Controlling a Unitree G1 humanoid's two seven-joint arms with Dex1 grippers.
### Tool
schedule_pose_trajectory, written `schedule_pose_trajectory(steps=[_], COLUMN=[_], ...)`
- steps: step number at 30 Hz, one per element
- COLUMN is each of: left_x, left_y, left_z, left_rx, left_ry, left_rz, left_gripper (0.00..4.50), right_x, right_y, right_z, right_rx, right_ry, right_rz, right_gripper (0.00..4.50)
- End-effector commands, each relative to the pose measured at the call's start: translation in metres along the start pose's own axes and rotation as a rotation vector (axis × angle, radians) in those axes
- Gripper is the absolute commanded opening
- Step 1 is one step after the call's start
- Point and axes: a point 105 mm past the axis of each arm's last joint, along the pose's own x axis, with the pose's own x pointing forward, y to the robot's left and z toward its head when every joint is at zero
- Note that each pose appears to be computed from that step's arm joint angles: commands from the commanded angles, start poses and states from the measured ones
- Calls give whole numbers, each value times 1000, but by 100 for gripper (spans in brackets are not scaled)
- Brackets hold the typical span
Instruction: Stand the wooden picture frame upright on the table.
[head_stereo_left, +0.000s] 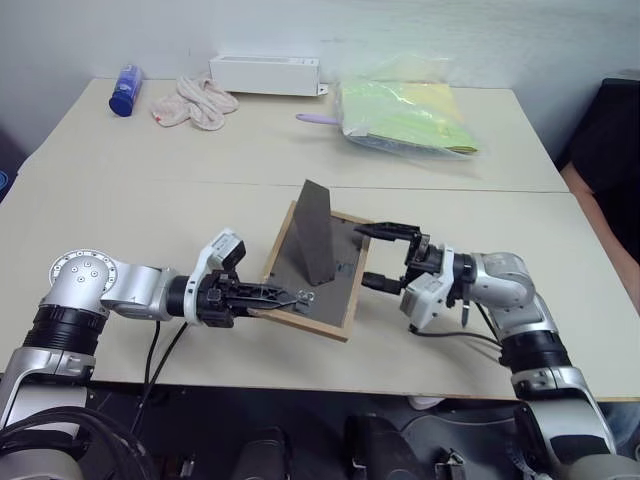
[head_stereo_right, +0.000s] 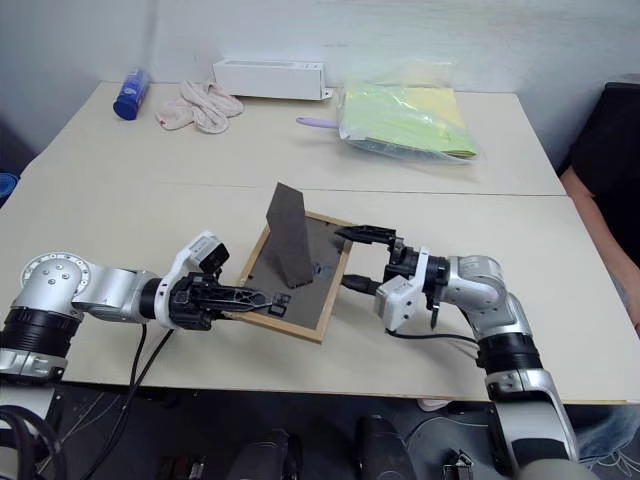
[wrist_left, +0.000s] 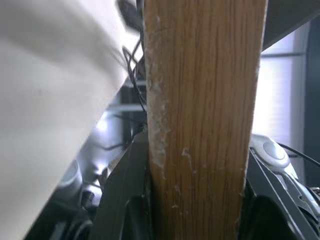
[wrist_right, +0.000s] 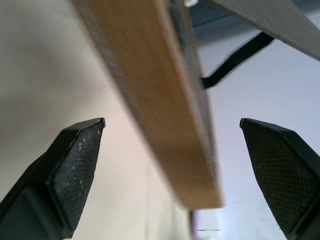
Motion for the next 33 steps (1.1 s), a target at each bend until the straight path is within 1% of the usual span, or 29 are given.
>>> schedule_pose_trajectory(steps=[1, 4, 8, 11, 12, 16, 19, 22, 23, 24, 25, 26, 30, 31, 33], left_x=[1, -1, -4, -4, -4, -1, 4, 0, -6, -17, -25, -35, -65, -71, -81], left_y=[-12, -12, -12, -13, -13, -12, -8, -22, -23, -22, -21, -23, -27, -29, -40], left_z=[-1, 0, 3, 3, 3, 4, 10, 9, 11, 16, 20, 23, 27, 29, 37], left_rx=[18, 22, 19, 21, 24, 53, 153, 210, 217, 213, 210, 215, 288, 378, 561], left_ry=[-1, -18, -34, -31, -28, -39, -111, -130, -161, -214, -252, -297, -412, -446, -538], left_rz=[-68, -69, -67, -67, -67, -37, 72, 19, 33, 57, 74, 92, 238, 278, 283], left_gripper=[129, 129, 129, 129, 129, 129, 129, 236, 257, 289, 302, 340, 341, 341, 341], right_x=[1, -2, -5, -3, -2, 1, 1, -1, -1, -2, -2, -3, -4, -6, -8], right_y=[-4, 1, -1, -1, 0, 1, 1, -3, -4, -4, -5, -6, -11, -12, -10], right_z=[-4, -6, -5, -6, -6, -6, -6, -6, -6, -6, -6, -6, -7, -8, -9], right_rx=[-52, -58, -101, -104, -106, -104, -97, -93, -91, -91, -91, -92, -72, -53, 9], right_ry=[15, 27, 23, 24, 22, 14, 16, 16, 17, 14, 12, 11, 18, 23, 28], right_rz=[-68, -82, -112, -128, -128, -139, -149, -171, -174, -175, -175, -183, -210, -220, -226], right_gripper=[448, 385, 253, 145, 136, 136, 136, 135, 130, 126, 126, 126, 126, 126, 126])
